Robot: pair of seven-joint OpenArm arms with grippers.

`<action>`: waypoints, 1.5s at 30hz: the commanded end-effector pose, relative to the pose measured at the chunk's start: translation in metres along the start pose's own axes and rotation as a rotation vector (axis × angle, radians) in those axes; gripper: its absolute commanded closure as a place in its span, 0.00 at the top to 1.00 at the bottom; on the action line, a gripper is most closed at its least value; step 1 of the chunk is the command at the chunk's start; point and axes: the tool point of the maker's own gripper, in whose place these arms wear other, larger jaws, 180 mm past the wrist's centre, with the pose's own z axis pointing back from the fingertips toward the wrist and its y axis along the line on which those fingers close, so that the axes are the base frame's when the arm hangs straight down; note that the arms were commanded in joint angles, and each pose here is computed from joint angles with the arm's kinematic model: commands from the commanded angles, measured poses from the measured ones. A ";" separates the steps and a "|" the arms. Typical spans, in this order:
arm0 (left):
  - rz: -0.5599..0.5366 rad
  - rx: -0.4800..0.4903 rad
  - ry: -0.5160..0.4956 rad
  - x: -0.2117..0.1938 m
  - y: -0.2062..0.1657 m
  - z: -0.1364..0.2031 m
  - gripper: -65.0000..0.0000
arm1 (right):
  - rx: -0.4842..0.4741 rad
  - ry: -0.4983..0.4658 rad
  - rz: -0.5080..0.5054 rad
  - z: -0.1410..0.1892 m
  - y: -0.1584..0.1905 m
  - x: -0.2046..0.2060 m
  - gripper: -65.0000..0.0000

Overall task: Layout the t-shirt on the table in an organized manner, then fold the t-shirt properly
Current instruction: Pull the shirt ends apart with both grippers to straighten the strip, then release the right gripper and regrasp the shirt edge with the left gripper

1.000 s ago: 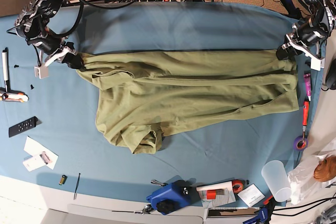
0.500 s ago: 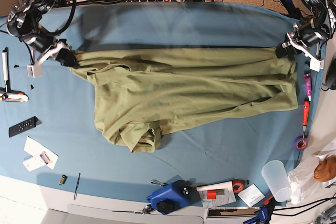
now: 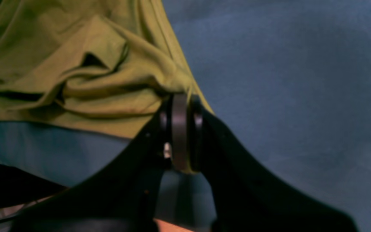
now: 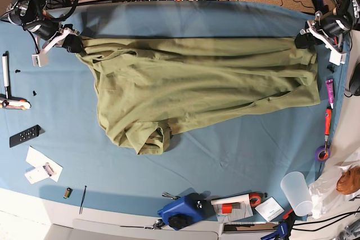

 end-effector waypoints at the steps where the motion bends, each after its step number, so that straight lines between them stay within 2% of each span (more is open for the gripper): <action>1: -0.008 0.119 0.042 -0.005 0.027 0.015 0.00 | 0.004 -0.052 0.025 0.007 0.000 0.016 0.00; 5: -0.010 0.120 -0.009 0.004 0.027 0.015 0.00 | 0.010 -0.053 0.025 0.006 0.002 0.016 0.00; 6: -0.011 0.120 -0.012 0.004 0.027 0.015 0.04 | 0.010 -0.050 0.025 0.006 0.002 0.016 0.00; 7: -0.011 0.120 -0.013 0.004 0.027 0.015 0.13 | 0.010 -0.050 0.025 0.006 0.002 0.016 0.03; 9: -0.011 0.120 -0.012 0.004 0.027 0.015 0.29 | 0.011 -0.052 0.025 0.006 0.002 0.016 0.17; 11: -0.010 0.121 0.000 0.002 0.028 0.015 0.39 | 0.011 -0.052 0.026 0.007 0.002 0.017 0.25; 15: -0.024 0.119 0.040 -0.003 0.024 0.017 0.39 | 0.066 -0.110 0.008 0.010 0.011 0.026 0.25; 19: -0.075 0.122 0.011 0.009 0.015 0.023 0.39 | 0.110 -0.190 -0.009 0.018 0.016 0.042 0.25; 25: -0.155 0.195 -0.114 0.044 0.013 0.050 0.39 | 0.082 -0.232 -0.020 0.027 0.007 0.050 0.25; 31: -0.206 0.170 -0.300 0.080 -0.001 0.053 0.39 | 0.086 -0.256 -0.016 0.026 0.009 0.058 0.25; 33: -0.290 0.155 -0.308 0.086 -0.010 0.047 0.39 | 0.088 -0.271 -0.010 0.026 0.010 0.065 0.25; 38: -0.507 0.113 -0.249 0.097 -0.036 0.025 0.39 | 0.088 -0.310 0.010 0.025 0.012 0.084 0.25; 43: -0.754 0.204 -0.221 0.117 -0.044 0.009 0.39 | 0.074 -0.330 0.026 0.023 0.011 0.097 0.25; 45: -0.829 0.211 -0.222 0.122 -0.052 0.002 0.39 | 0.076 -0.339 0.028 0.024 0.012 0.100 0.25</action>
